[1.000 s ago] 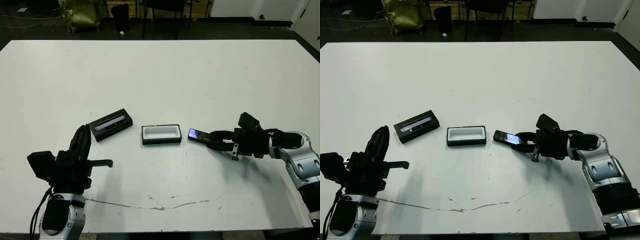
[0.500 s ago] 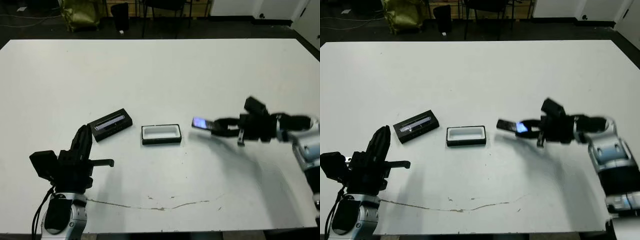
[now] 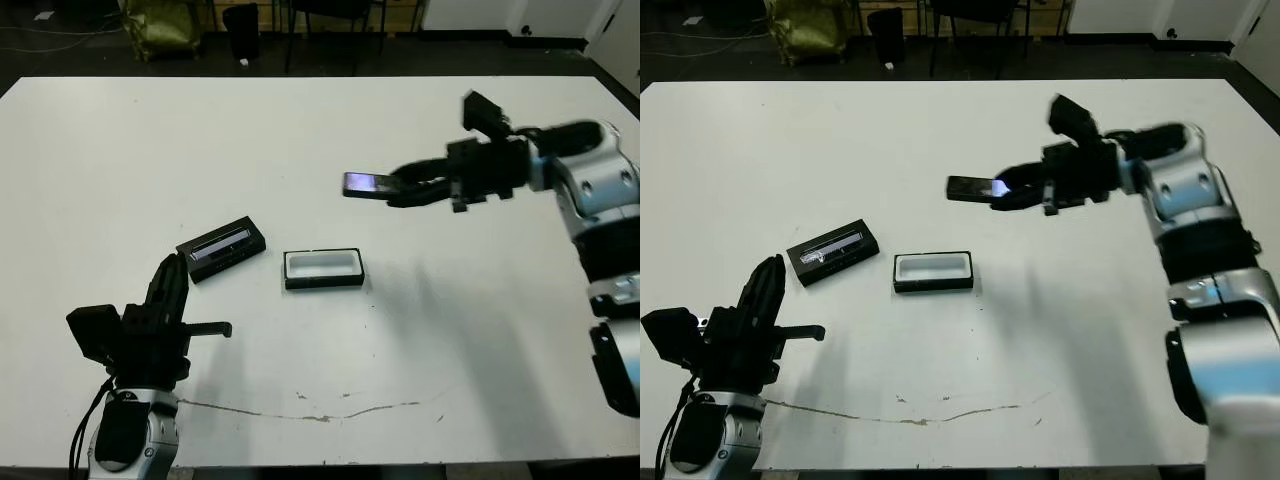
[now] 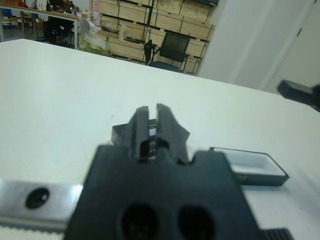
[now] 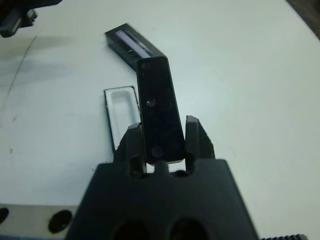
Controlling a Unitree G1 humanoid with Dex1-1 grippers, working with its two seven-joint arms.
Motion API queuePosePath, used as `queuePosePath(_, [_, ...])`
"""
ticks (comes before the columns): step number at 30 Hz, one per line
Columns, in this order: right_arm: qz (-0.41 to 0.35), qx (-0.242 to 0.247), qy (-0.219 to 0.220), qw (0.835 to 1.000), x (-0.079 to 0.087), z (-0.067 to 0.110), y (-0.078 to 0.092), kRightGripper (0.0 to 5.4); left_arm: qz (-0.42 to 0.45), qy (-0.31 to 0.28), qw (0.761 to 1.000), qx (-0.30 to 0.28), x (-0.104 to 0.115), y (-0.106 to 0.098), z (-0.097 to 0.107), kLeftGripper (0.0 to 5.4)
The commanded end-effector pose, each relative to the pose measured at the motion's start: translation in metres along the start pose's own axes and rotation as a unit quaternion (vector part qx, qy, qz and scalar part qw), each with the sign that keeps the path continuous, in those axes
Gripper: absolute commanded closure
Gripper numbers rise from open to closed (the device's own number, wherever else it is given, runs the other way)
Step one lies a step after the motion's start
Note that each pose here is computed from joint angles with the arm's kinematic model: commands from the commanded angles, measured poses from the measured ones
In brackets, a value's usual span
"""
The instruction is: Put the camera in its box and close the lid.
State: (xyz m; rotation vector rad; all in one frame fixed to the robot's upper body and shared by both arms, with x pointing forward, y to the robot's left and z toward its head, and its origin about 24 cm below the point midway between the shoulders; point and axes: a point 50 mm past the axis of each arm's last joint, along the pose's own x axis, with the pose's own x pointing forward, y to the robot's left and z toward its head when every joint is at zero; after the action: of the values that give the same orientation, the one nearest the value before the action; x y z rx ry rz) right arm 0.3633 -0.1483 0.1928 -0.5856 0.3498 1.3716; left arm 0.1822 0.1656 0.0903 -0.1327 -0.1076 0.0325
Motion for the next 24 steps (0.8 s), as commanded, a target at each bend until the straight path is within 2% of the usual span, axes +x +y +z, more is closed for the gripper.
queuePosePath(1, [0.033, -0.002, 0.019, 0.999, 0.013, 0.005, 0.001, 5.00, 0.004, 0.015, 1.000, 0.001, -0.003, 0.002, -0.005, 5.40])
queuePosePath(3, [0.048, 0.017, 0.032, 0.998, 0.021, 0.005, 0.003, 5.00, 0.005, 0.016, 1.000, 0.000, -0.003, 0.002, -0.005, 5.40])
queuePosePath(10, [0.060, -0.001, 0.061, 0.996, 0.039, -0.001, 0.009, 5.00, 0.001, 0.019, 1.000, -0.001, -0.002, 0.001, -0.004, 5.40])
queuePosePath(24, [0.061, -0.001, 0.080, 0.995, 0.045, -0.015, 0.020, 5.00, -0.003, 0.020, 1.000, 0.008, 0.000, 0.000, -0.003, 5.40])
